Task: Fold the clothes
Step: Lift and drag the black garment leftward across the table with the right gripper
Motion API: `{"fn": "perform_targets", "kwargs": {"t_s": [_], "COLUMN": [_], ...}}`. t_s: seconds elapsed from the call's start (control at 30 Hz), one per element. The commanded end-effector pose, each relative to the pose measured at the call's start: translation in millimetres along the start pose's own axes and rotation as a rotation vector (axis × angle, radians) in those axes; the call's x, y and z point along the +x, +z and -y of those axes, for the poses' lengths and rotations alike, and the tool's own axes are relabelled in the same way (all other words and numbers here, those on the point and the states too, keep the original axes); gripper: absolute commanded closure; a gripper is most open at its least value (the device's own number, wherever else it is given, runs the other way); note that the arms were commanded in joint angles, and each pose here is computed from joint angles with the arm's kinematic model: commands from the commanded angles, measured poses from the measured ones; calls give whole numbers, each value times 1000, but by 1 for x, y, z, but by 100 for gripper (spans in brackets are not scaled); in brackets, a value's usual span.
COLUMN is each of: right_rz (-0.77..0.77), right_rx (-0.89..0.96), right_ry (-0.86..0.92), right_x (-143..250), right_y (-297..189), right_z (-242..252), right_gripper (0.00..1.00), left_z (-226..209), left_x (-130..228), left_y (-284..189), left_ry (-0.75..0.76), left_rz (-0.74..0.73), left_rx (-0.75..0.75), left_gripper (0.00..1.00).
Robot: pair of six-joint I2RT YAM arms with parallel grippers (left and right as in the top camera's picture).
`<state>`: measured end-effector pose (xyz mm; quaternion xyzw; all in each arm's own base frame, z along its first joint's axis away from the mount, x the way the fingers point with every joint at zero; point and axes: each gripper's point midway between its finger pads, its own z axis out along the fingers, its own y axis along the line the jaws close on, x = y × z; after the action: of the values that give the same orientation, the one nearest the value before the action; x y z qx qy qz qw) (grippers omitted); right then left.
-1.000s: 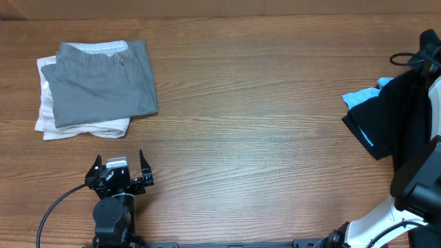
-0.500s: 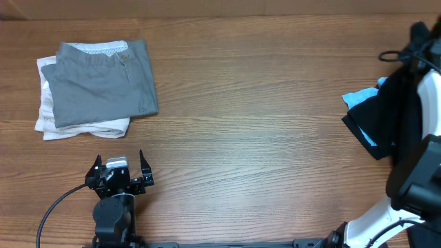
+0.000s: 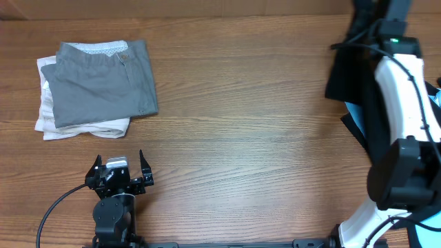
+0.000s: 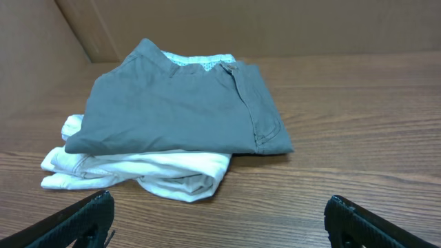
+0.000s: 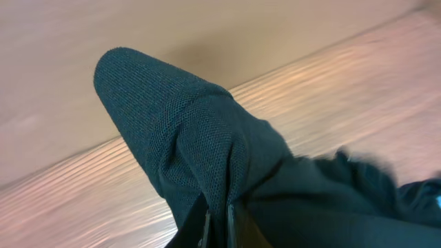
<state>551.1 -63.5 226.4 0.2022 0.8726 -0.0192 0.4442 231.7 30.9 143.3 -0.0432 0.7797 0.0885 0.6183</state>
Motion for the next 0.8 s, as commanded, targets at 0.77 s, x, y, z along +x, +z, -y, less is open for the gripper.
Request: {"fn": "perform_targets", "kwargs": {"t_s": [0.77], "right_rz": [-385], "right_rx": [-843], "right_ry": [-162], "right_x": [221], "right_y": [-170], "right_z": [-367], "right_gripper": [92], "left_z": [-5], "left_x": [-1], "left_y": [0], "left_ry": [-2], "left_rz": [8], "left_rx": [-23], "left_gripper": [0]}}
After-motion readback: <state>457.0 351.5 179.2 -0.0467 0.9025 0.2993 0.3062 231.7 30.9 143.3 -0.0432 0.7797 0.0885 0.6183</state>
